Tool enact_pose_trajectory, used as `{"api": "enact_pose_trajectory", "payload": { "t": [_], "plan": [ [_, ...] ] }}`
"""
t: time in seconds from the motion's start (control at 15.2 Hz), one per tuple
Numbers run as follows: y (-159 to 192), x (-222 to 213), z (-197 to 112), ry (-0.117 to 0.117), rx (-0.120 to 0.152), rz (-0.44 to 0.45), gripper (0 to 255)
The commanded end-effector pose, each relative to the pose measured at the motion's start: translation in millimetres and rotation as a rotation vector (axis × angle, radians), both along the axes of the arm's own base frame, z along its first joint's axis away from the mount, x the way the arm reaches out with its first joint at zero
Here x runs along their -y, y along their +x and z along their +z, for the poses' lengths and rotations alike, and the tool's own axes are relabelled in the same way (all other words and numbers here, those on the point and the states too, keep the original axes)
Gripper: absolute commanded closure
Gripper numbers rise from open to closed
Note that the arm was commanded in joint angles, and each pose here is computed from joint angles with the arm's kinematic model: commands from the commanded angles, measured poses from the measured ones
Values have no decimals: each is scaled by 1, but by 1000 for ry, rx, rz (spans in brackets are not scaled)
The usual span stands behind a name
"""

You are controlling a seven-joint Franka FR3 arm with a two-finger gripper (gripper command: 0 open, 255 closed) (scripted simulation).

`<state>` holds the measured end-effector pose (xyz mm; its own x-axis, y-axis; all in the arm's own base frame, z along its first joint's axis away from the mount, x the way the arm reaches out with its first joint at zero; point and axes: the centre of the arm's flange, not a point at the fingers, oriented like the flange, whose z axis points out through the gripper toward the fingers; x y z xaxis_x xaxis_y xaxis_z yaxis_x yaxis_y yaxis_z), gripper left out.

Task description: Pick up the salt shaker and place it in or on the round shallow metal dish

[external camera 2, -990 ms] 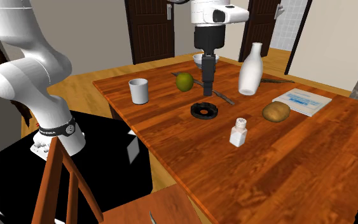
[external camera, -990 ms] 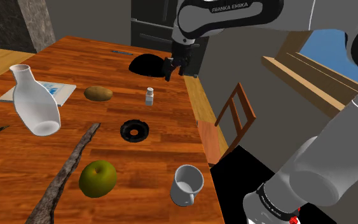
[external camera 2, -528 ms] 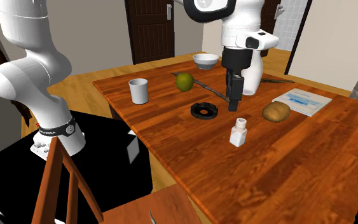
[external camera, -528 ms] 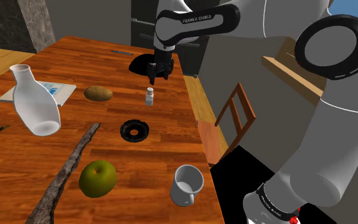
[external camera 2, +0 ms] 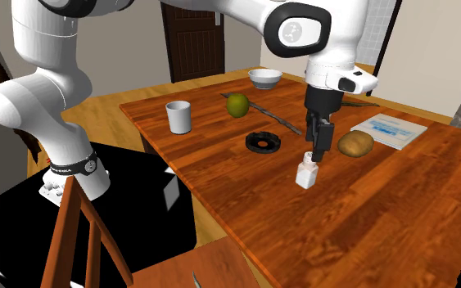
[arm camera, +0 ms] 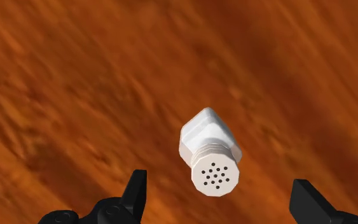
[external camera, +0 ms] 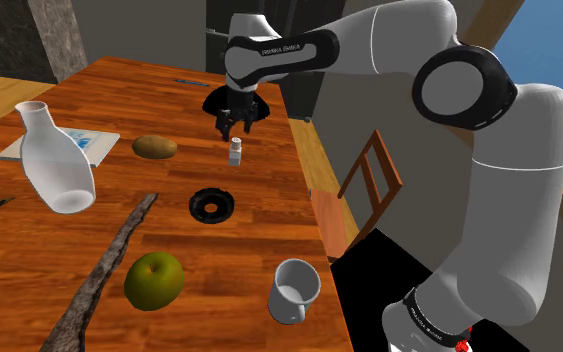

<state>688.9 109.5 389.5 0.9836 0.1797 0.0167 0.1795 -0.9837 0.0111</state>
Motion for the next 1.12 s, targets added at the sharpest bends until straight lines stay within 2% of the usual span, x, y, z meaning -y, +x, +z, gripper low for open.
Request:
{"api": "enact_pose_trajectory", "payload": {
  "t": [0.0,0.13,0.66,0.73,1.06],
  "plan": [
    [0,0,-10,0,0,0,0],
    [0,1,-19,0,0,0,0],
    [0,1,-19,0,0,0,0],
    [0,1,-19,0,0,0,255],
    [0,1,-19,0,0,0,255]
  ]
}}
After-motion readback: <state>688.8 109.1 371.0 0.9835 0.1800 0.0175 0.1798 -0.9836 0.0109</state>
